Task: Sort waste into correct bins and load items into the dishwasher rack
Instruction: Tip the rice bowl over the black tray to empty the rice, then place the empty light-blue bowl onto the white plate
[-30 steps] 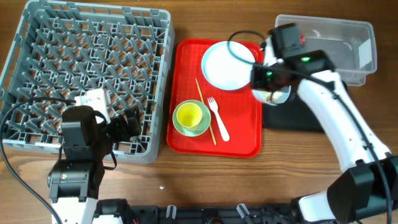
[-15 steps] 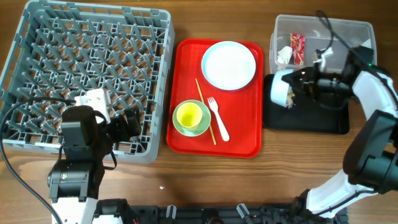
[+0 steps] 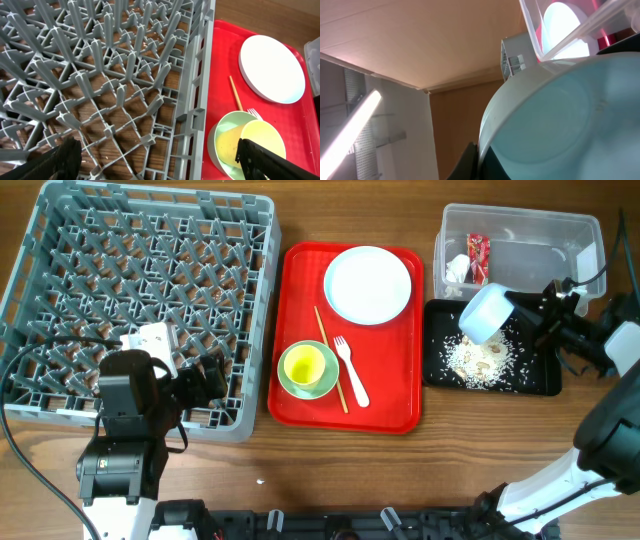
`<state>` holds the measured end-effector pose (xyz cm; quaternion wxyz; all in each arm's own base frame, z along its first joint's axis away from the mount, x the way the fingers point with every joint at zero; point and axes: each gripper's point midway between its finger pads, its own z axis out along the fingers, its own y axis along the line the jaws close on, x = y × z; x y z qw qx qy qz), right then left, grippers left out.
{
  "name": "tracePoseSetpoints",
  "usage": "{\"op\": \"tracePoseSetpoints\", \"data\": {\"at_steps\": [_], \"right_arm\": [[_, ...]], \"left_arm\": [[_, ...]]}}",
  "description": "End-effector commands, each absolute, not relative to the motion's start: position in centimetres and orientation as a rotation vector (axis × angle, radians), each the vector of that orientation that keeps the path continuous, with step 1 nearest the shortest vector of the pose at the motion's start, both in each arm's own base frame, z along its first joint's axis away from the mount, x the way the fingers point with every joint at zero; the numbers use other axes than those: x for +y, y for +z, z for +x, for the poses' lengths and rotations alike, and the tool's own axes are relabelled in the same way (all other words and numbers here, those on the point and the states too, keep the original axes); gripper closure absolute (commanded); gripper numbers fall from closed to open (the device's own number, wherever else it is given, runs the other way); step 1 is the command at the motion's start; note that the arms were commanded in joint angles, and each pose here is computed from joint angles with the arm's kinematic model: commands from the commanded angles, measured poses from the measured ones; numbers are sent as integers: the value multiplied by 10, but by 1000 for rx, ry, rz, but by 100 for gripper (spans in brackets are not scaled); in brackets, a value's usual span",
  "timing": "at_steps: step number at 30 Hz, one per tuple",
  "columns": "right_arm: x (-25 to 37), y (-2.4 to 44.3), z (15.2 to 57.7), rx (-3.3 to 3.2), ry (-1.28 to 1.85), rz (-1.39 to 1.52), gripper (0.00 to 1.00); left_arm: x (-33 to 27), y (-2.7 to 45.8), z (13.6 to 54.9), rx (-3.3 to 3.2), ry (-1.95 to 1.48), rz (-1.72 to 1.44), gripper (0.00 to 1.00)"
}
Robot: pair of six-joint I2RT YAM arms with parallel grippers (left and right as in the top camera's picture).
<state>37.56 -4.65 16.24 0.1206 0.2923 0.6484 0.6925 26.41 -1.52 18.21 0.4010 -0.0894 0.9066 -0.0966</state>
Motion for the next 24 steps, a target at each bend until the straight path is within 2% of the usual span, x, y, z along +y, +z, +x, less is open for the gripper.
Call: {"op": "tracePoseSetpoints", "data": {"at_steps": [1,4,5,7,9,12,15,19,24], "right_arm": [[-47,151,376,1922,2001,888,96],[-50,103,370,2174,1722,1073,96],[-44,105,366,2181,1746,1048,96],[-19,156,364,1944,1930,600,96],[2,160,355,1997,1889,474,96],[13,120,346,2416,1563,423,96],[32,157,353,2421,1428,199,96],[70,184,363,2550,985,-111,96],[152,169,411,2444,426,-480,96]], "left_arm": [[-15,192,267,2266,-246,-232,0],[-15,192,267,2266,-246,-232,0],[-15,192,267,2266,-246,-231,0],[-15,192,267,2266,-246,-232,0],[-15,192,267,2266,-246,-231,0],[-15,192,267,2266,-246,-232,0],[-15,192,267,2266,-246,-231,0],[-15,192,267,2266,-246,-232,0],[-15,192,267,2266,-245,-232,0]]}}
